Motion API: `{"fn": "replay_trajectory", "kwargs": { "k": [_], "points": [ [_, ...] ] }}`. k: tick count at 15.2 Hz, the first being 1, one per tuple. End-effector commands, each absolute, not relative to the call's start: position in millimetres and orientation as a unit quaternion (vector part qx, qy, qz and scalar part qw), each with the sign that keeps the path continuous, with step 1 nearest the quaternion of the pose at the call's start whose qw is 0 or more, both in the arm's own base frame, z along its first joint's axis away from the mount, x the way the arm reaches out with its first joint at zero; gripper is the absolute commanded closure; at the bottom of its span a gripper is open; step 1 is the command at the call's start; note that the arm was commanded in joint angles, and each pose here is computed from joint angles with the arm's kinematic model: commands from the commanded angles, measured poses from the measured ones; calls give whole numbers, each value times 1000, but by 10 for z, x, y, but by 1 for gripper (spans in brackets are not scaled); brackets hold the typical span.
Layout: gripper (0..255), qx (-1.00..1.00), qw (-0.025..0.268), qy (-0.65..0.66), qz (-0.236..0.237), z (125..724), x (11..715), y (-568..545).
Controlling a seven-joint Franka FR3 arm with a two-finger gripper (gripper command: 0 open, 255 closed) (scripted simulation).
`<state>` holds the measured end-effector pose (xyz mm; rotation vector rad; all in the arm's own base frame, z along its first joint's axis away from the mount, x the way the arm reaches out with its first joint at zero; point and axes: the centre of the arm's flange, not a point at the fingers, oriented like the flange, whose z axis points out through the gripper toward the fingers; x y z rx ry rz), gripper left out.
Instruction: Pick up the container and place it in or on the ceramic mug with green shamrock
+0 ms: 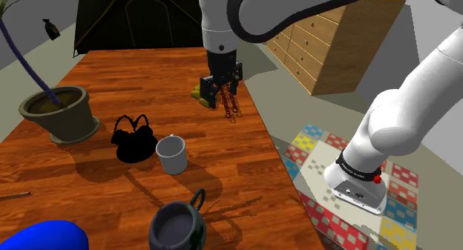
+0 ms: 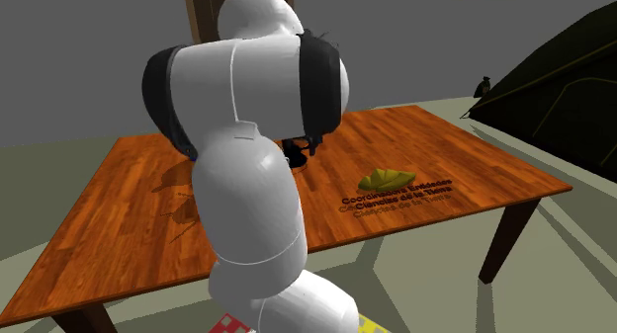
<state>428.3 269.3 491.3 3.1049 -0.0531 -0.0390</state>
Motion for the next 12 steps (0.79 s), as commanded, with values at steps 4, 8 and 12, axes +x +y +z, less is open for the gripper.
{"fn": "replay_trajectory", "kwargs": {
  "k": [4, 8, 12],
  "points": [
    [0, 999, 23, -11, -20, 4656, 4480, 3295],
    [0, 999, 28, -6, -26, 4438, 4637, 3770],
    [0, 999, 32, -1, -32, 4213, 4787, 4244]
  ]
}}
